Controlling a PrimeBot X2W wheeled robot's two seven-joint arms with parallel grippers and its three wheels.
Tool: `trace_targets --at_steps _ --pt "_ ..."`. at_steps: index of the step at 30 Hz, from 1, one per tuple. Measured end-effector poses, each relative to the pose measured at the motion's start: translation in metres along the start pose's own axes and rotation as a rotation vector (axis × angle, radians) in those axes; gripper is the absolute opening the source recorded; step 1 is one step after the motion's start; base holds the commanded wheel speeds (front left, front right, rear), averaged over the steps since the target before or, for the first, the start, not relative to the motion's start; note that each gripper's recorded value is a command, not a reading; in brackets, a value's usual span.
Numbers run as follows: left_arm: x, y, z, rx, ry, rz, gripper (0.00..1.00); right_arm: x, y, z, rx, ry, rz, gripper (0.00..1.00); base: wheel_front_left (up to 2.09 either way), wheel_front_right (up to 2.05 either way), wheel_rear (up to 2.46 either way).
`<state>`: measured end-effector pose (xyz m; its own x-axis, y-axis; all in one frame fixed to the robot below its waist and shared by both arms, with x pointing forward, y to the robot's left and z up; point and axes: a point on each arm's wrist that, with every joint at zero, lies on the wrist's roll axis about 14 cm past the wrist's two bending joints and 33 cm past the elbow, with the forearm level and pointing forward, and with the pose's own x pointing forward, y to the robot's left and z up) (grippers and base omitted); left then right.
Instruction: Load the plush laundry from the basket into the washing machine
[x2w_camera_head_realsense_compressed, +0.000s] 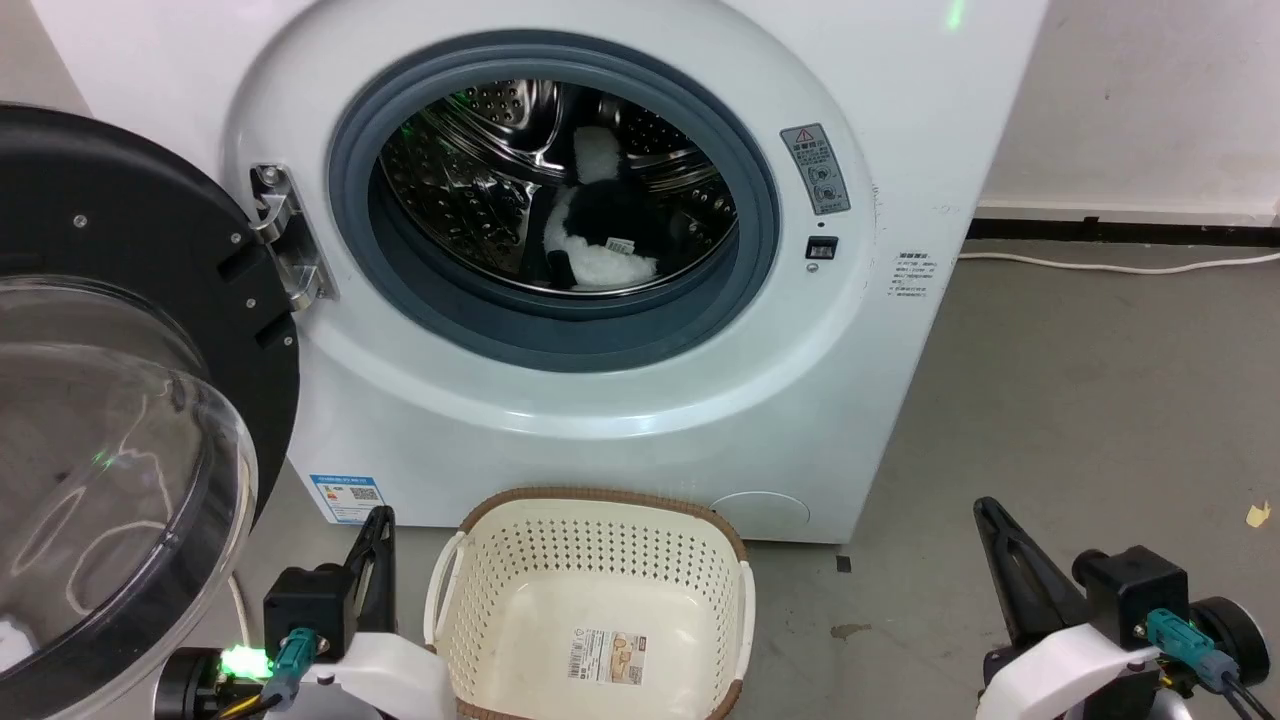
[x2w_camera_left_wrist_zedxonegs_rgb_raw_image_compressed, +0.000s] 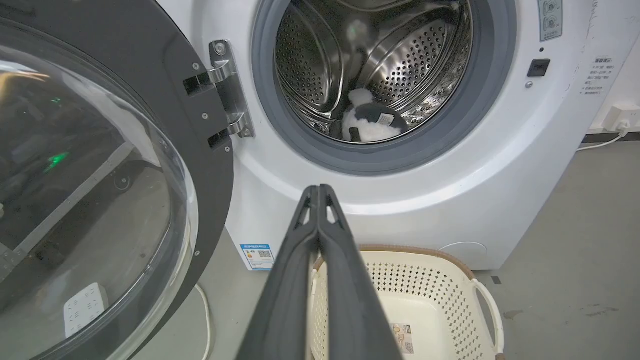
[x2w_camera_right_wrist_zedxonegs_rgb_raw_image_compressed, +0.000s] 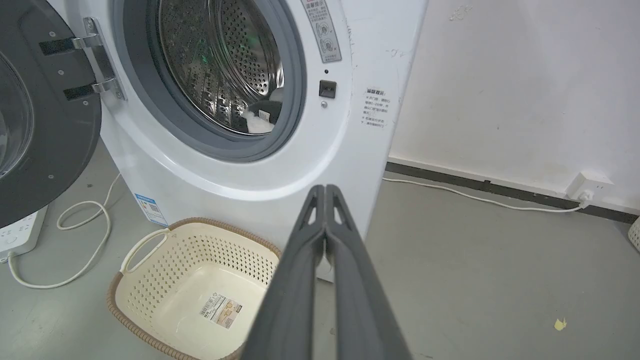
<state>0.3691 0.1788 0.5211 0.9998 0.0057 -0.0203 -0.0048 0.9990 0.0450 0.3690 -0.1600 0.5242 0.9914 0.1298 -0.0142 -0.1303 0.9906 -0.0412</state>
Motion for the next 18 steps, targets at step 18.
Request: trace_targets --at_steps 18 --pt "0.0000 0.0002 0.0002 0.004 0.000 0.001 0.00 0.0000 0.0001 0.0000 0.000 0.000 0.000 0.00 0.00 0.00 0.00"
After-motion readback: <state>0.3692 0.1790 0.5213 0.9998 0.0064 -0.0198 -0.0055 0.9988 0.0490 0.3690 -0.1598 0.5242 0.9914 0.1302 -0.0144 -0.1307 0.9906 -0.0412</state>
